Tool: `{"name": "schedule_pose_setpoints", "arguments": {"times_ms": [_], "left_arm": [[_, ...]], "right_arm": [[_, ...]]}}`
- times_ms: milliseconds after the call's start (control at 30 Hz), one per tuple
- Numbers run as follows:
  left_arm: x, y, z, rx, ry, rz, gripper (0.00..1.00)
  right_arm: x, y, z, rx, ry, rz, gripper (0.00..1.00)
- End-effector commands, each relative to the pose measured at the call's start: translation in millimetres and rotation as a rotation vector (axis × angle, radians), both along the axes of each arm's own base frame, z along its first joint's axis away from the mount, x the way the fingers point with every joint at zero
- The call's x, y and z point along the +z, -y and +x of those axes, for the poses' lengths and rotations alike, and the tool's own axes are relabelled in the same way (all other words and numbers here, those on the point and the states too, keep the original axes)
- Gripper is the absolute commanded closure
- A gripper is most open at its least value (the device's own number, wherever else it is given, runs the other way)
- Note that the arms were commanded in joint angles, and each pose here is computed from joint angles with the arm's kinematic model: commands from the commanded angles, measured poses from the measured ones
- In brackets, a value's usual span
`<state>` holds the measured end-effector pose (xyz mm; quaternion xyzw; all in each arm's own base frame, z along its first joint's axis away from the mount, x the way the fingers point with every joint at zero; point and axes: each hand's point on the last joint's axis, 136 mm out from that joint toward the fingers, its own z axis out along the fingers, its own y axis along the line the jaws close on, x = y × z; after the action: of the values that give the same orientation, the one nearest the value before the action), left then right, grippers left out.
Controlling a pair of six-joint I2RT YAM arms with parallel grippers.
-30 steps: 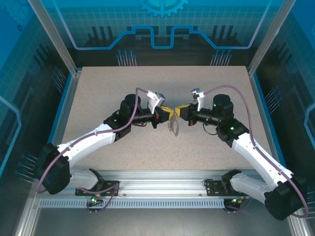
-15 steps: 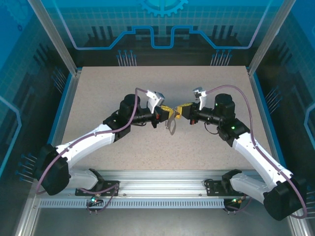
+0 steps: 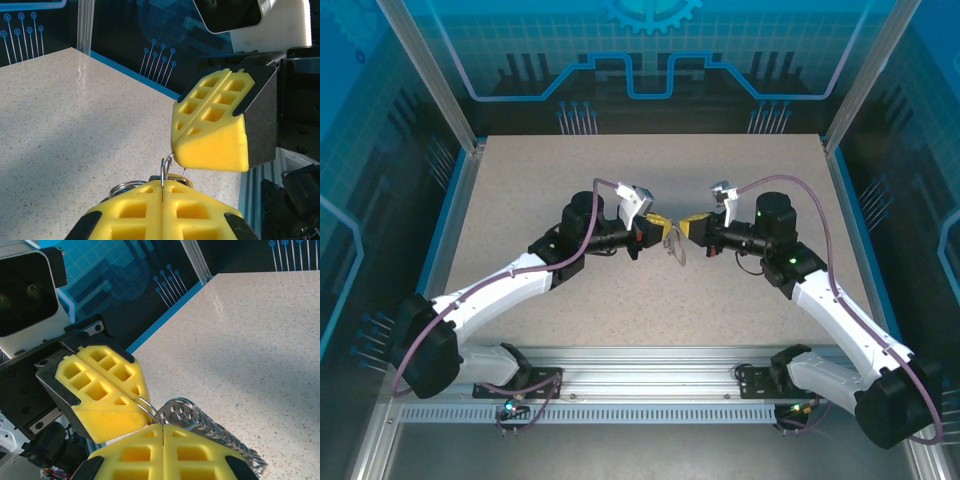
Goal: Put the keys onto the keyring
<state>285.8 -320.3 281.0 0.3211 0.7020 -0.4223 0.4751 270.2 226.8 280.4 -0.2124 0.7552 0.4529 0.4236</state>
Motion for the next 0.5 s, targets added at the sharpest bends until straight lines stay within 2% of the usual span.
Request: {"name": "schedule_pose_setpoints", "arguments": {"times_ms": [0,200,233,267,333,467], "left_arm": [[36.1,1.6,-4.5,-0.008,0.092,-0.072,1.0],[37.9,2.6,-2.1,0.005,0.089,-0.099,1.0],[37.4,2.6,-1.1,0.01,0.085,-0.103,1.0],[38.2,2.2,-0.4,0.016,0.084,-0.108,1.0],[39.7,0.9,1.3,0.03,0.083,-0.118,1.0],[42.7,-1.0,0.9,0.039,0.082,-0.142,1.0]], "right_arm": [[-13.4,-6.7,-7.3,0.062,-0.045,0.001,1.0],[-24.7,-11.4,-13.1,0.097,-0.076,-0.02,1.0],[-27.1,-9.6,-13.5,0.095,-0.084,-0.023,0.95],[-29.1,-6.2,-12.8,0.086,-0.094,-0.022,0.81],[-30.1,1.9,-11.8,0.066,-0.103,-0.003,0.65],[-24.0,25.1,-4.1,-0.014,-0.103,0.059,0.6]]}}
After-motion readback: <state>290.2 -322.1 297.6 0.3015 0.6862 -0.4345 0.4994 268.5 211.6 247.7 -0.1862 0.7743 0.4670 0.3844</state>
